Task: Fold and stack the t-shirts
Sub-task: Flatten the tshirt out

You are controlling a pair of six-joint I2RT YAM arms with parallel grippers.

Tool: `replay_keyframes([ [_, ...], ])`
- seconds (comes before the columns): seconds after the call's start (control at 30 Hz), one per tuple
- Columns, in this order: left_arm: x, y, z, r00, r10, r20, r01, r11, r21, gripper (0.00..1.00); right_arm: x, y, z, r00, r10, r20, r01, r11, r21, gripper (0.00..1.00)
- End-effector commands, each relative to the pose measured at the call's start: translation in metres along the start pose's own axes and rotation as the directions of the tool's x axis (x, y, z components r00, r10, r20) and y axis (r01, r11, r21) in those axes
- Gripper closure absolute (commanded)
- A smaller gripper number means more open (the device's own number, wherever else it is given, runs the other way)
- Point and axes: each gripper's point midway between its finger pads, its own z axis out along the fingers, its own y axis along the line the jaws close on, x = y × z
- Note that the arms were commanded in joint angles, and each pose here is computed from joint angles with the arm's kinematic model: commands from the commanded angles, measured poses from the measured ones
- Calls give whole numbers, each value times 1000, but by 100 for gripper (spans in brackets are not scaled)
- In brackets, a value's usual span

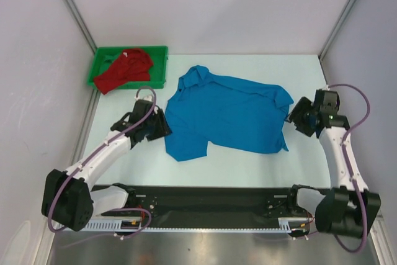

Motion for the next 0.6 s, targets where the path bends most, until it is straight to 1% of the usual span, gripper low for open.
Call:
replay_keyframes([
  [0.0,24,-2,2,993,-102,-53,106,991,79,47,40,20,-17,992,-96,-81,82,985,-154,37],
  [0.03,27,0,4,993,-108,-51,112,990,88,46,59,36,-25,985,-134,-106,103,961,-256,37],
  [0.07,31,5,6,993,-108,-56,113,991,78,46,70,45,-27,980,-168,-109,129,946,-297,36],
  [0.1,39,16,9,991,-121,-65,125,990,58,42,101,69,-35,959,-248,-138,181,909,-376,34],
  [0.13,39,18,11,990,-126,-58,130,990,62,39,112,77,-33,955,-276,-109,211,890,-404,32],
  [0.17,43,20,12,989,-132,-63,136,989,63,37,127,84,-33,950,-285,-124,210,882,-422,28],
  [0.2,49,24,13,988,-137,-74,141,988,65,36,154,98,-40,925,-351,-145,243,840,-484,27],
  [0.23,50,23,14,987,-141,-73,147,986,78,36,162,111,-41,931,-330,-154,209,830,-518,27],
  [0.27,53,23,15,986,-143,-81,149,986,80,36,179,109,-36,918,-348,-190,208,831,-516,27],
  [0.33,56,25,16,986,-142,-85,149,985,85,32,199,119,-38,903,-378,-203,219,812,-541,27],
  [0.4,61,26,20,988,-132,-81,140,985,103,28,209,124,-38,891,-402,-211,232,802,-551,28],
  [0.47,56,19,23,992,-113,-54,120,981,153,23,213,127,-40,887,-413,-205,239,793,-561,28],
  [0.53,59,19,28,992,-114,-48,120,978,169,21,212,127,-42,891,-407,-202,236,794,-560,28],
  [0.57,63,19,34,992,-113,-63,123,977,174,20,209,127,-45,896,-402,-188,237,791,-563,28],
])
